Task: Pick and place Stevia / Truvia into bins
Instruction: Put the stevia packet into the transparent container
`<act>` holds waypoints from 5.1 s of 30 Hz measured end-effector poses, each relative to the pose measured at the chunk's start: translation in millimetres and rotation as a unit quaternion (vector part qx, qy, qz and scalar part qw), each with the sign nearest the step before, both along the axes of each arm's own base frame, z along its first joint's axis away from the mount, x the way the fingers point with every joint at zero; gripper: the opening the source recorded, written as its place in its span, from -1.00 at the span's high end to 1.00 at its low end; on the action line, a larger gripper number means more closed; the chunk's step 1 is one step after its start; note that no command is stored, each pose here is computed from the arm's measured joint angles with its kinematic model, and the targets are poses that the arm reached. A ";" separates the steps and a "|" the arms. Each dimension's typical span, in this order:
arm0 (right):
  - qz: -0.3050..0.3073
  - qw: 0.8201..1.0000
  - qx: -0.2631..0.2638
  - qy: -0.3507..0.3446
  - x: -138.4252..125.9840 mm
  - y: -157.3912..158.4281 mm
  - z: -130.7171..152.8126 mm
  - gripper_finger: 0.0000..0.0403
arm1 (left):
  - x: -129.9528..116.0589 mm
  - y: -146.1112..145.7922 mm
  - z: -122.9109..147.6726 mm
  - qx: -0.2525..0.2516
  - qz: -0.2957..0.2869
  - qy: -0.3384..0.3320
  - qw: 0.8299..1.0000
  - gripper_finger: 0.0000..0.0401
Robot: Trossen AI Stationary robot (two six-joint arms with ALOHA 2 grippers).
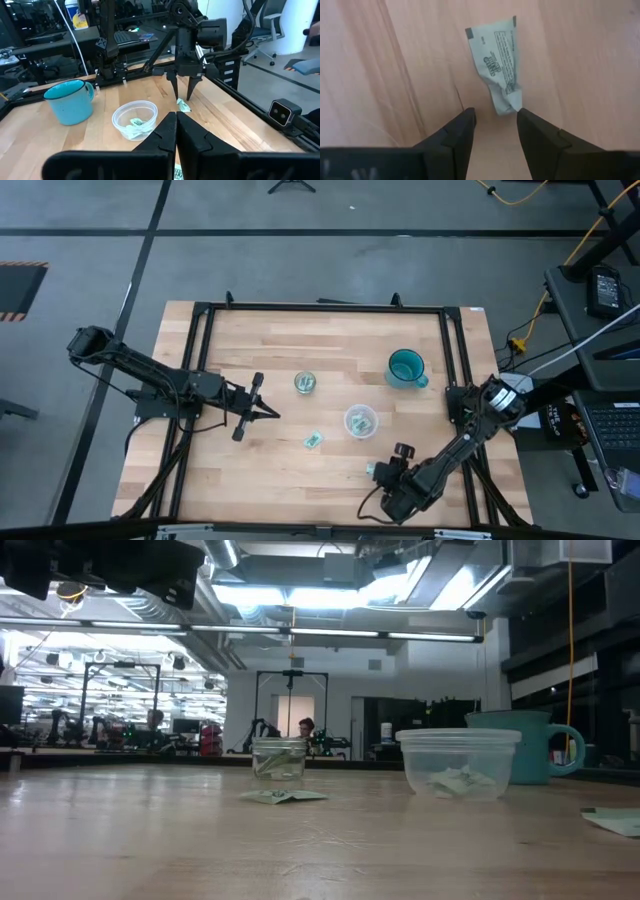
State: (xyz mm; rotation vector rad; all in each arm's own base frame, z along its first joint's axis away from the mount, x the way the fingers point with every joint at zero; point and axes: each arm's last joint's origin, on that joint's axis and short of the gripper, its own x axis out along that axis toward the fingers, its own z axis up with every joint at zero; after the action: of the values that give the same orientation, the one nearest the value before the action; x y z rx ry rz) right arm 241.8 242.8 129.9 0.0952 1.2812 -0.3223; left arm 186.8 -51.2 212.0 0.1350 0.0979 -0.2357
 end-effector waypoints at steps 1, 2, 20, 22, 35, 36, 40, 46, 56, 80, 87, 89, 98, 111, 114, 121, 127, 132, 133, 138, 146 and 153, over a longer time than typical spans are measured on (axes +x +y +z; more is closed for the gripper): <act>-0.001 1.000 0.000 0.001 0.7 -0.8 0.0 0.23 | 0.0 0.0 0.0 0.000 0.000 0.000 1.000 0.99; -0.001 1.000 -0.001 0.002 0.9 -1.4 0.2 0.23 | 0.0 0.0 0.0 0.000 0.000 0.000 1.000 0.98; 0.008 1.000 -0.022 0.013 0.1 -5.5 -0.3 0.23 | 0.0 0.1 0.0 0.000 0.000 0.000 1.000 0.96; 0.012 0.999 -0.028 0.009 0.3 -5.7 -0.3 0.23 | 0.0 0.0 -0.1 0.000 0.000 0.000 1.000 0.96; 0.042 0.998 -0.039 -0.012 3.6 -4.3 -1.0 0.25 | 0.0 0.0 -0.1 0.000 0.000 0.000 1.000 0.96; 0.042 0.998 -0.038 -0.012 3.8 -4.2 -1.0 0.28 | 0.0 0.0 -0.1 0.000 0.000 0.000 1.000 0.96; 0.041 0.999 -0.031 -0.012 4.5 -3.6 -1.1 0.48 | 0.0 0.0 -0.1 0.000 0.000 0.000 1.000 0.96; 0.038 0.999 -0.030 -0.012 4.7 -3.7 -1.4 0.94 | 0.0 0.0 -0.1 0.000 0.000 0.000 1.000 0.96; 0.030 0.999 -0.018 -0.028 6.5 -10.0 14.8 0.99 | 0.0 0.0 -0.2 0.000 0.000 0.001 1.000 0.96; 0.129 0.953 -0.006 -0.273 -8.7 -90.3 75.9 1.00 | -0.2 0.1 -2.3 0.004 0.000 0.011 1.000 0.96; 0.129 0.954 -0.010 -0.272 -3.7 -115.5 82.9 1.00 | 0.0 1.0 -4.7 0.009 0.017 0.021 1.000 0.96; 0.131 0.957 -0.003 -0.259 -0.1 -123.6 81.7 1.00 | 0.2 1.8 -5.0 0.011 0.030 0.022 0.999 0.96; 0.108 0.969 0.063 -0.215 11.6 -157.8 77.5 1.00 | 0.5 5.1 -5.2 0.018 0.083 0.021 0.996 0.96; 0.071 0.986 0.067 -0.132 21.6 -162.9 54.6 1.00 | 0.3 5.3 -6.7 0.009 0.087 0.031 0.996 0.96; 0.073 0.988 0.062 -0.120 30.1 -160.6 57.5 1.00 | 0.3 5.3 -6.7 0.008 0.087 0.031 0.996 0.96; 0.070 0.995 0.047 -0.059 41.2 -157.1 48.1 1.00 | 0.2 5.3 -6.8 0.008 0.087 0.031 0.996 0.97; 0.076 0.995 0.044 -0.055 46.0 -155.4 46.1 0.94 | 0.2 5.3 -6.8 0.007 0.087 0.032 0.996 0.96; 0.082 0.994 0.041 -0.054 46.0 -155.5 46.1 0.86 | 0.2 5.3 -6.9 0.004 0.088 0.032 0.996 0.96; 0.083 0.994 0.040 -0.054 46.0 -155.5 46.1 0.84 | 0.2 5.3 -6.9 0.001 0.088 0.033 0.996 0.96; 0.088 0.994 0.026 -0.056 46.1 -156.2 46.2 0.71 | -0.1 5.4 -8.6 -0.002 0.089 0.042 0.995 0.97; 0.091 0.994 0.019 -0.051 39.5 -158.5 54.9 0.46 | -0.4 5.4 -10.1 -0.011 0.091 0.051 0.994 0.97; 0.094 0.987 -0.048 -0.123 24.6 -157.9 90.1 0.61 | -0.3 5.4 -9.5 0.000 0.089 0.046 0.995 0.89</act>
State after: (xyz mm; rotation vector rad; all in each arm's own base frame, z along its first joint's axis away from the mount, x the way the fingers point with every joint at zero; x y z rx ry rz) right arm 266.4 84.8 220.1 -0.0663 1.0186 -0.2024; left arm 186.6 -45.8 202.5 0.1135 0.2014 -0.0630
